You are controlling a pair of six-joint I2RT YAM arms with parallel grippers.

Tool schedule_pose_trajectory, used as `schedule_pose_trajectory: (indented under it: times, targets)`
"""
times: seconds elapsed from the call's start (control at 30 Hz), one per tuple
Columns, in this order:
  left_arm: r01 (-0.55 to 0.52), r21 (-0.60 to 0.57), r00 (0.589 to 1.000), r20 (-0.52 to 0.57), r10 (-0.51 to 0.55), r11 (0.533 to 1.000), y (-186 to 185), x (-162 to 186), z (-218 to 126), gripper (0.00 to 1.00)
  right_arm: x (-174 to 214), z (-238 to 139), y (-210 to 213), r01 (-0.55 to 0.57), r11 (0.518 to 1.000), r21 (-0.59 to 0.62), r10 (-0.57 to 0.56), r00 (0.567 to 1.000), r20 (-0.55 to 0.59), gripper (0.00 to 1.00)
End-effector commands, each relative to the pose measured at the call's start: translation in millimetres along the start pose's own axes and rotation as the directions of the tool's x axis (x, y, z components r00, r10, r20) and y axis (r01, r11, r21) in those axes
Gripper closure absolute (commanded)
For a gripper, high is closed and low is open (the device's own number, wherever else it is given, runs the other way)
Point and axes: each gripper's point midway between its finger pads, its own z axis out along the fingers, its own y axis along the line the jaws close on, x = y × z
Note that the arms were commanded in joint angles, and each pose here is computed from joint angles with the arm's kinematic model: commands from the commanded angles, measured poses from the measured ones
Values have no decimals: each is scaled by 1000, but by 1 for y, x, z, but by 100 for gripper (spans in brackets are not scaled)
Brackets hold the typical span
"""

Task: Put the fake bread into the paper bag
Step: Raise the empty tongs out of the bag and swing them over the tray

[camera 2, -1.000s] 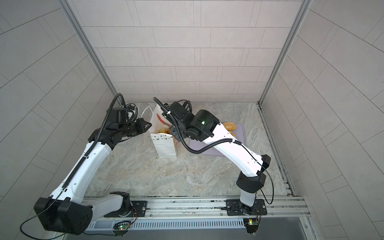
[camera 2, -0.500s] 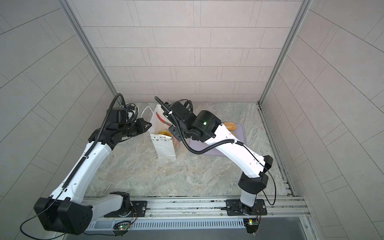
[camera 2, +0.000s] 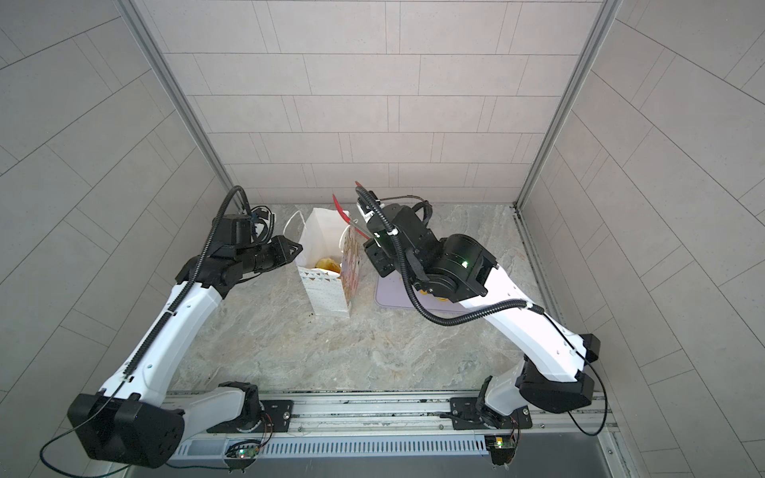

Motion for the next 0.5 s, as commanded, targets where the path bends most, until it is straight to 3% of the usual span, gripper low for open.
schedule_pose_trajectory:
  times: [0.0,0.47]
  targets:
    - [-23,20,1000,18,22,1000,-8,-4,-6,76,-8,-12,-30,-116,991,62,111,991,79,49]
    - [-31,33,999,17,30,999,-12,-8,-5,44,92,-5,-98,-429,898,99,433,901,-30,49]
